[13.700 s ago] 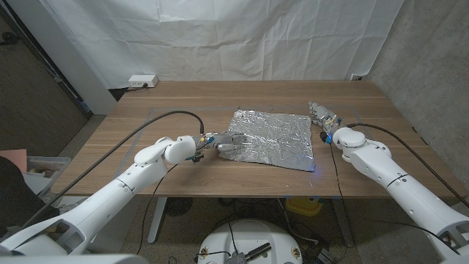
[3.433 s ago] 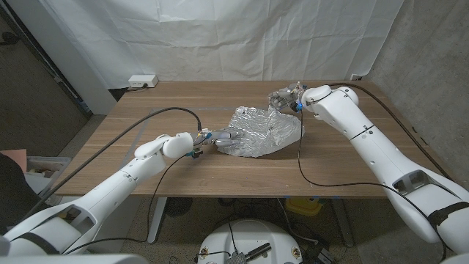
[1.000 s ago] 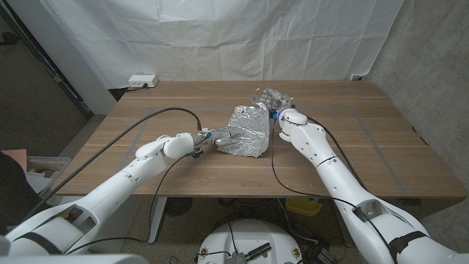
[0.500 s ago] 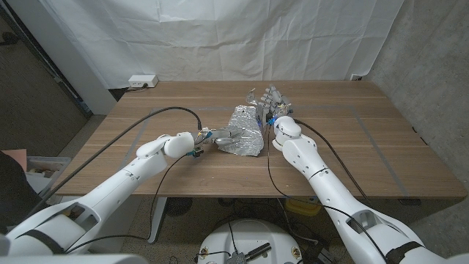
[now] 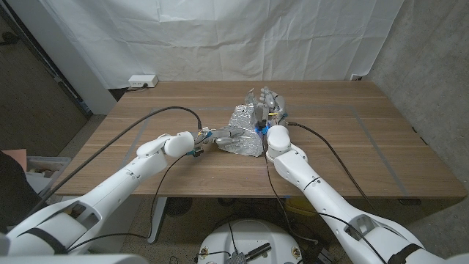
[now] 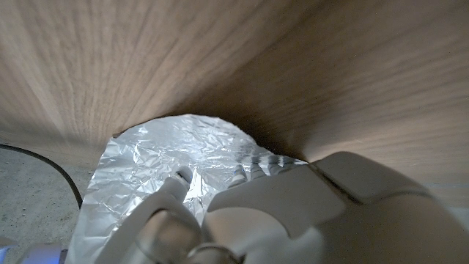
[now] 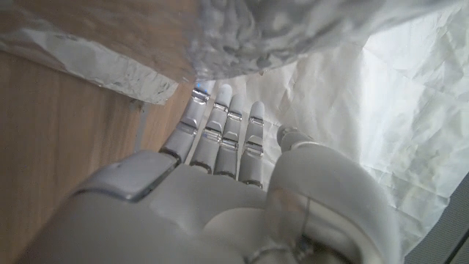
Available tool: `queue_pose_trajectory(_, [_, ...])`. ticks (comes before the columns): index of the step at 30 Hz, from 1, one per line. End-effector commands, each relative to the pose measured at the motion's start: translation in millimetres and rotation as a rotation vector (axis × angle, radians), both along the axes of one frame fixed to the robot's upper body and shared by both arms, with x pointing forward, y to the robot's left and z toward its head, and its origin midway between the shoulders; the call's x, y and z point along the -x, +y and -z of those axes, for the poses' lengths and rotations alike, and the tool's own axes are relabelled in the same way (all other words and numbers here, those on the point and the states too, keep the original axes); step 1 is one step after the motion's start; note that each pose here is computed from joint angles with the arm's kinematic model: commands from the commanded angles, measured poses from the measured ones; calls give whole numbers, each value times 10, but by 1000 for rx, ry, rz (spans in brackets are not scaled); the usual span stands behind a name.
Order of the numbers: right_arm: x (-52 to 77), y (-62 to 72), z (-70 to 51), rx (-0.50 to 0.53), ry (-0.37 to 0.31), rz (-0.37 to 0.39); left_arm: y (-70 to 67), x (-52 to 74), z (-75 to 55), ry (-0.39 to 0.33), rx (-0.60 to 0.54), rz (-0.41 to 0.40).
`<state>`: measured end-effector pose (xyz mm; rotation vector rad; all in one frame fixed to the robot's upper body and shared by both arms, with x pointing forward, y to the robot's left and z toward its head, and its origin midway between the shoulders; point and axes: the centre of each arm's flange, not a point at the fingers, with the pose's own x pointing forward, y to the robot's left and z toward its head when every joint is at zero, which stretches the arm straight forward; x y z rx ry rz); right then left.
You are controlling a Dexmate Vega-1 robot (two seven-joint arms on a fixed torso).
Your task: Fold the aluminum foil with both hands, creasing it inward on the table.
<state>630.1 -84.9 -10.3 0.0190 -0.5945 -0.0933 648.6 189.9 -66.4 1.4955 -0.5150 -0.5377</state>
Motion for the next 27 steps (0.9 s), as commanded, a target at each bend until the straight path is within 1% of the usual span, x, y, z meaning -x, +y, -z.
queue_pose_trajectory(1, [90,161,125,318,-129,127,0,-32,-18,4,1,3])
queue_pose_trajectory(3, [86,179,136,375,-132,140,-4,-36,-17,6,2,5])
queue_pose_trajectory(5, [70,194,142,432,-133,135,-7,-38,-17,5,0,6])
queue_pose_trajectory(8, [52,218,148,486,-121,156,-4,-41,-18,7,3,4])
queue_pose_trajectory(13, [42,280,163,565,-131,182,4,-42,-19,7,4,3])
queue_pose_trajectory(16, [45,319,164,627,-141,195,9,-44,-17,10,5,2])
queue_pose_trajectory(18, [35,345,164,686,-141,206,11,-48,-16,11,5,2])
queue_pose_trajectory(20, [19,370,156,734,-129,212,14,-53,-18,12,7,2])
queue_pose_trajectory(24, [-18,380,150,781,-116,222,19,-57,-23,13,8,3])
queue_pose_trajectory(27, [-41,368,145,804,-108,224,33,-41,-42,0,20,10])
